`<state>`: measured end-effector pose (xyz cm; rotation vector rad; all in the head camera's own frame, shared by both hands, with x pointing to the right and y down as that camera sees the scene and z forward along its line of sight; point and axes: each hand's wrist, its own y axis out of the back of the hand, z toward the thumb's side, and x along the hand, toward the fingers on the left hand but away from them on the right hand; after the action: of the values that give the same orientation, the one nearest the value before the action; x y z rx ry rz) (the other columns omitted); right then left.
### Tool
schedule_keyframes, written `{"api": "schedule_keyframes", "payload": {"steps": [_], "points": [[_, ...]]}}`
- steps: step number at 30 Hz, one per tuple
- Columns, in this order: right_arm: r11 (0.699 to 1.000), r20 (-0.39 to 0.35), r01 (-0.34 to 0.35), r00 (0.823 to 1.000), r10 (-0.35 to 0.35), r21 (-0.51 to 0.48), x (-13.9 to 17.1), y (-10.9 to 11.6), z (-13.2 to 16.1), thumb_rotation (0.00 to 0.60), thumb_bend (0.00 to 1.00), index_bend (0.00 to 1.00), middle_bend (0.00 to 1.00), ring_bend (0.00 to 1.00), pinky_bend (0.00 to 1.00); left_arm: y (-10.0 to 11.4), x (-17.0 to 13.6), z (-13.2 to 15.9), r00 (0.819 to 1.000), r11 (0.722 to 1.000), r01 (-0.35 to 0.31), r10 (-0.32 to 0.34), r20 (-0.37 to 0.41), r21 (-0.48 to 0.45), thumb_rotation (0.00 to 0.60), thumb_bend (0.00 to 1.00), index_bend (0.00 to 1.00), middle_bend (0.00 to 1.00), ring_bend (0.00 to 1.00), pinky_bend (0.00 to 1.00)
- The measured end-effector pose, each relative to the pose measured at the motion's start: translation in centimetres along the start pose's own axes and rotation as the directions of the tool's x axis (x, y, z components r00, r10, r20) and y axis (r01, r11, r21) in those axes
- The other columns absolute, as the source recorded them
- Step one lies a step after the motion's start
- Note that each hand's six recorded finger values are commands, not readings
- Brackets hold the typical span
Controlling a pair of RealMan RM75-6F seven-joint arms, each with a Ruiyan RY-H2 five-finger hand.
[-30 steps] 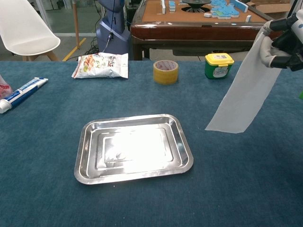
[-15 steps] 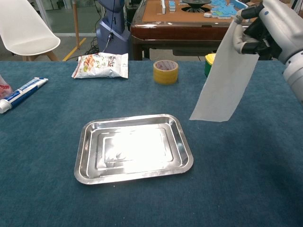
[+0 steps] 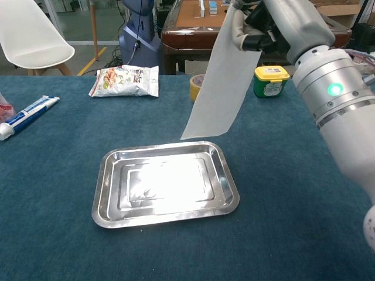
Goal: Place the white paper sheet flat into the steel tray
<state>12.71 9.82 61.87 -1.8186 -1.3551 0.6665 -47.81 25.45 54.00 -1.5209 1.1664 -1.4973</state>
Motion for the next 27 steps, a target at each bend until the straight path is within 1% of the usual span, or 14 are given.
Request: {"api": "schedule_keyframes", "payload": {"steps": [2, 5, 11, 18, 27], "points": [[1.000, -0.043, -0.012, 0.999, 0.012, 0.007, 0.6, -0.4, 0.5, 0.600, 0.71, 0.62, 1.00, 1.00, 1.00, 0.1, 0.0, 0.0, 1.000, 1.000, -0.003, 0.003, 0.000, -0.001, 0.600, 0.23, 0.43, 0.41, 0.31, 0.46], [0.999, -0.090, -0.038, 0.995, 0.040, 0.025, 1.6, -1.0, 0.7, 0.600, 0.71, 0.62, 1.00, 1.00, 1.00, 0.2, -0.1, 0.0, 1.000, 1.000, -0.006, 0.006, 0.001, -0.002, 0.600, 0.23, 0.43, 0.41, 0.31, 0.46], [0.993, -0.145, -0.094, 0.984, 0.104, 0.072, 3.8, -1.8, -0.1, 0.600, 0.71, 0.62, 1.00, 1.00, 1.00, 0.0, -0.1, 0.1, 1.000, 1.000, 0.000, 0.000, 0.002, 0.000, 0.600, 0.23, 0.43, 0.41, 0.31, 0.46], [0.984, -0.186, -0.144, 0.969, 0.161, 0.103, 6.1, -1.9, -0.8, 0.600, 0.71, 0.62, 1.00, 1.00, 1.00, -0.2, 0.0, 0.2, 1.000, 1.000, 0.008, -0.008, 0.003, 0.004, 0.600, 0.23, 0.43, 0.41, 0.31, 0.46], [0.974, -0.198, -0.188, 0.957, 0.211, 0.126, 8.2, -1.9, -1.7, 0.600, 0.71, 0.62, 1.00, 1.00, 1.00, -0.2, 0.0, 0.2, 1.000, 1.000, 0.008, -0.008, 0.004, 0.004, 0.600, 0.23, 0.43, 0.41, 0.31, 0.46]]}}
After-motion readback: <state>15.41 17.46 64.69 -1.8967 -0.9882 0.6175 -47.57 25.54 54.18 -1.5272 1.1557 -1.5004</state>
